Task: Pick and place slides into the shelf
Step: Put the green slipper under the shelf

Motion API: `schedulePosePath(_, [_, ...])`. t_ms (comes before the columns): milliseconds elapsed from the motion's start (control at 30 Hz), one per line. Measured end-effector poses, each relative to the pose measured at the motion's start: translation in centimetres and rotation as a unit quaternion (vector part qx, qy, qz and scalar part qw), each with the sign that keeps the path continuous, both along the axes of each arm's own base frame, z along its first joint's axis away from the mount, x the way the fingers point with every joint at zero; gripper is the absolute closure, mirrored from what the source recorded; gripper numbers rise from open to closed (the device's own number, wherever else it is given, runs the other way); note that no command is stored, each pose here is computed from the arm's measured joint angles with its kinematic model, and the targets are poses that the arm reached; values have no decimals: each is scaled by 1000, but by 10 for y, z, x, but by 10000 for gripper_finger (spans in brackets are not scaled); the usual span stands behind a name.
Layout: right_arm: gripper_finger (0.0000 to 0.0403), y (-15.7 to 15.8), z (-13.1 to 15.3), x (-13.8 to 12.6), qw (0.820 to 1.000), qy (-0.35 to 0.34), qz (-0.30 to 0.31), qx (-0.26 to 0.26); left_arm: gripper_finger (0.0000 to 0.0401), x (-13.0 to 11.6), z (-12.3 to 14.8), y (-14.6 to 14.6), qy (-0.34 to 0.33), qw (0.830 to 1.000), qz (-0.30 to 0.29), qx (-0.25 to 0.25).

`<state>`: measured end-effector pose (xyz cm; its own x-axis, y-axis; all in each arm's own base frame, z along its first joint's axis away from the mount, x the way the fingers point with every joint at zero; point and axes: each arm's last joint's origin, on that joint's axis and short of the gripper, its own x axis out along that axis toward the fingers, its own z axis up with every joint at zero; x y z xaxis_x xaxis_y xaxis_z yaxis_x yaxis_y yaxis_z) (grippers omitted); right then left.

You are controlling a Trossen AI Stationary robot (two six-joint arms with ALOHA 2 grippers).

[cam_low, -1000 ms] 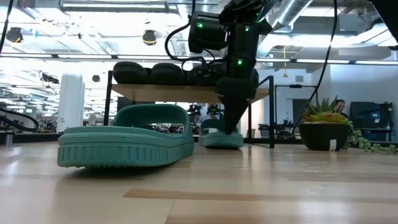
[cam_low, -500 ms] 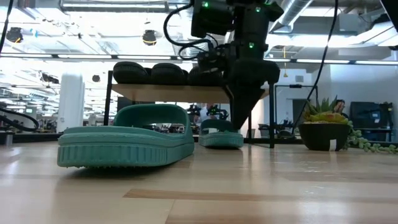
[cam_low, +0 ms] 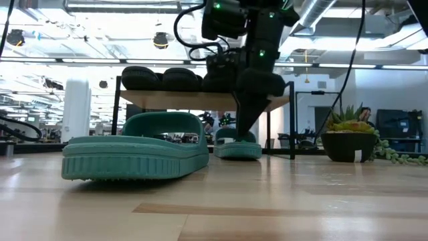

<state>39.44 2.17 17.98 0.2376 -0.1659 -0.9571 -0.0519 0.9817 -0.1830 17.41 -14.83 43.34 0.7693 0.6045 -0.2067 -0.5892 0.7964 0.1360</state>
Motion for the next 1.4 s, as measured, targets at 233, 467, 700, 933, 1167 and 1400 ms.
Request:
schedulePosePath(233, [310,-6,-7,1,1000,11,-4,-7,279,0,0,0,-1,1000,0,-1])
schedulePosePath(467, [310,-10,-6,3,999,-1,-14,-40,279,0,0,0,0,1000,0,1])
schedulePosePath(700, [310,-14,-6,3,999,0,-17,-30,279,0,0,0,0,1000,0,1])
schedulePosePath(933, [310,-16,-6,2,999,5,-12,-31,279,0,0,0,3,1000,-1,4])
schedulePosePath(1167, [310,-17,-17,-4,999,21,-13,-32,279,0,0,0,4,1000,-2,4])
schedulePosePath(1400, [310,-17,-17,-4,999,17,-17,-31,279,0,0,0,1,1000,0,12])
